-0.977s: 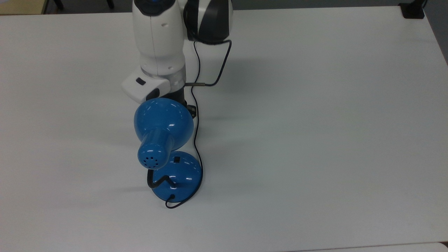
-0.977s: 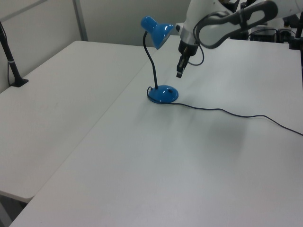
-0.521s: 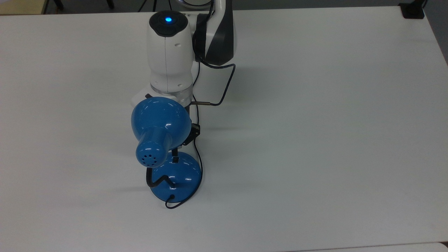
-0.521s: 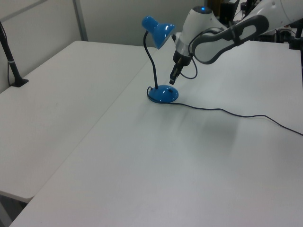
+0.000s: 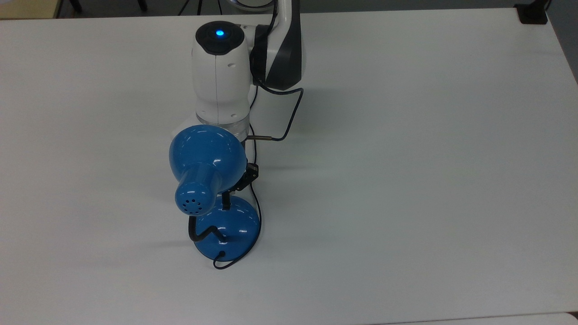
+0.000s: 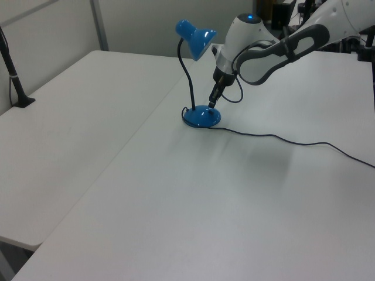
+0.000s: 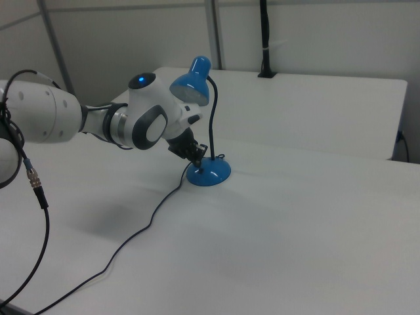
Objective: Turn on the lamp
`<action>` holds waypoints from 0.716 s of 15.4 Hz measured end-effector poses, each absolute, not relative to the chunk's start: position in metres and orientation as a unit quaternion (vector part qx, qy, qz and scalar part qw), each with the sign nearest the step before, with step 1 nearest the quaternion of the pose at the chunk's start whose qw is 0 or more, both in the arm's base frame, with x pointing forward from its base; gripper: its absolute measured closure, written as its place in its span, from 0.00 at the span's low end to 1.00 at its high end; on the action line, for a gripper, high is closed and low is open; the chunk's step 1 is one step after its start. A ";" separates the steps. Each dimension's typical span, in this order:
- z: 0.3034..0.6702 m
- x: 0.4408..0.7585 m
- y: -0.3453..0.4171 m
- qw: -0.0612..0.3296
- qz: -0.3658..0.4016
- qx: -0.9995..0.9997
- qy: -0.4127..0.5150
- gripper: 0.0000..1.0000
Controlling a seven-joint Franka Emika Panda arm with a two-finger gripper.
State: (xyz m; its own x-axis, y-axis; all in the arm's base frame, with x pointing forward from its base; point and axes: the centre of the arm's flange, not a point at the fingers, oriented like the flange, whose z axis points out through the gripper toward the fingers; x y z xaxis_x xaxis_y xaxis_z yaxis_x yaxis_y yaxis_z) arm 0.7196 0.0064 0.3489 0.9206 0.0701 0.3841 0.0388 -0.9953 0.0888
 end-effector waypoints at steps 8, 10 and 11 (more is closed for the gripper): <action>0.332 0.724 0.008 0.045 0.212 0.976 0.030 0.99; 0.331 0.724 0.010 0.045 0.212 0.976 0.031 0.99; 0.331 0.724 0.012 0.045 0.212 0.976 0.033 0.99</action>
